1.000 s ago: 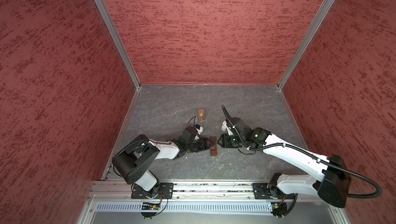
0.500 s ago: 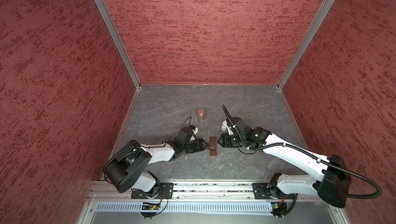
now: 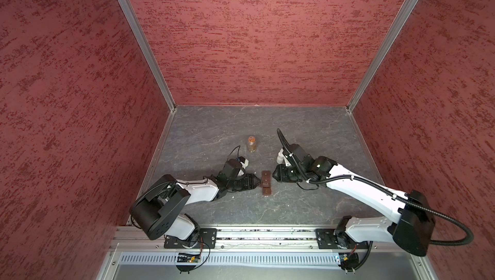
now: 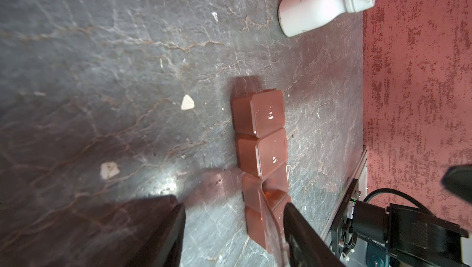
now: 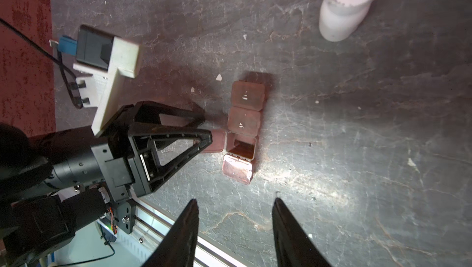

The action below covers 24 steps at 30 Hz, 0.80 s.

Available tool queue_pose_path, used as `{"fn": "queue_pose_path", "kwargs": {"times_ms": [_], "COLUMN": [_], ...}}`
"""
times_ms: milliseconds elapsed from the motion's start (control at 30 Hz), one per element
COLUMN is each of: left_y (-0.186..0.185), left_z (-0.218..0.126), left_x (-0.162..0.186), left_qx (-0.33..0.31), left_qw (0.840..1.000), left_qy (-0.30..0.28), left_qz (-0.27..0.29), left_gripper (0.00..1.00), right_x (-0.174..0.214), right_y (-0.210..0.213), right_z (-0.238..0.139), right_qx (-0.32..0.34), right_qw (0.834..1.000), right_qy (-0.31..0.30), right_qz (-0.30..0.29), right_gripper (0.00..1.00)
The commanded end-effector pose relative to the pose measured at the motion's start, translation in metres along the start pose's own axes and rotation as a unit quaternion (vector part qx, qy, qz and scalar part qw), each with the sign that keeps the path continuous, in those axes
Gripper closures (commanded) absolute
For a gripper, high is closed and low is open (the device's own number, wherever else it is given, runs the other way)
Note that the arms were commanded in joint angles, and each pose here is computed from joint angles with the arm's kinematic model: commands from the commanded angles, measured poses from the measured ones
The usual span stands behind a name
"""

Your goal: Sort the pills into containers

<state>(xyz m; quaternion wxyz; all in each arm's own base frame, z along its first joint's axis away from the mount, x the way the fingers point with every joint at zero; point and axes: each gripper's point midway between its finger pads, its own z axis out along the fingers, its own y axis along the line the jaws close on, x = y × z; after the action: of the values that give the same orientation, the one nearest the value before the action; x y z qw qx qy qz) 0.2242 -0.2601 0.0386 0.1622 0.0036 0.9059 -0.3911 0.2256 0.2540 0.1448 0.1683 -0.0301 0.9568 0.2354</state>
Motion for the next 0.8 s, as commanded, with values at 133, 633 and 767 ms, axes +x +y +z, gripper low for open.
{"fn": "queue_pose_path", "kwargs": {"times_ms": [133,633,767], "left_y": [-0.014,-0.047,-0.043], "left_z": [-0.013,-0.072,-0.084], "left_x": [-0.007,-0.035,-0.036], "left_qx": [0.009,0.034,0.028], "left_qw": [1.0,0.984,0.978], "left_qy": [-0.007,-0.128,-0.157], "left_qz": [0.027,0.118,0.131], "left_gripper": [0.34,0.32,0.32], "right_x": [-0.046,-0.097,-0.104], "right_y": [-0.011,-0.05,-0.057], "right_z": [-0.017,0.002,0.013], "right_qx": [0.07,0.226,0.244], "right_qw": [0.996,0.974,0.969], "right_qy": [-0.049,-0.02,-0.003], "right_qz": [0.004,0.023,0.031], "right_gripper": [0.47,0.38,0.38]}}
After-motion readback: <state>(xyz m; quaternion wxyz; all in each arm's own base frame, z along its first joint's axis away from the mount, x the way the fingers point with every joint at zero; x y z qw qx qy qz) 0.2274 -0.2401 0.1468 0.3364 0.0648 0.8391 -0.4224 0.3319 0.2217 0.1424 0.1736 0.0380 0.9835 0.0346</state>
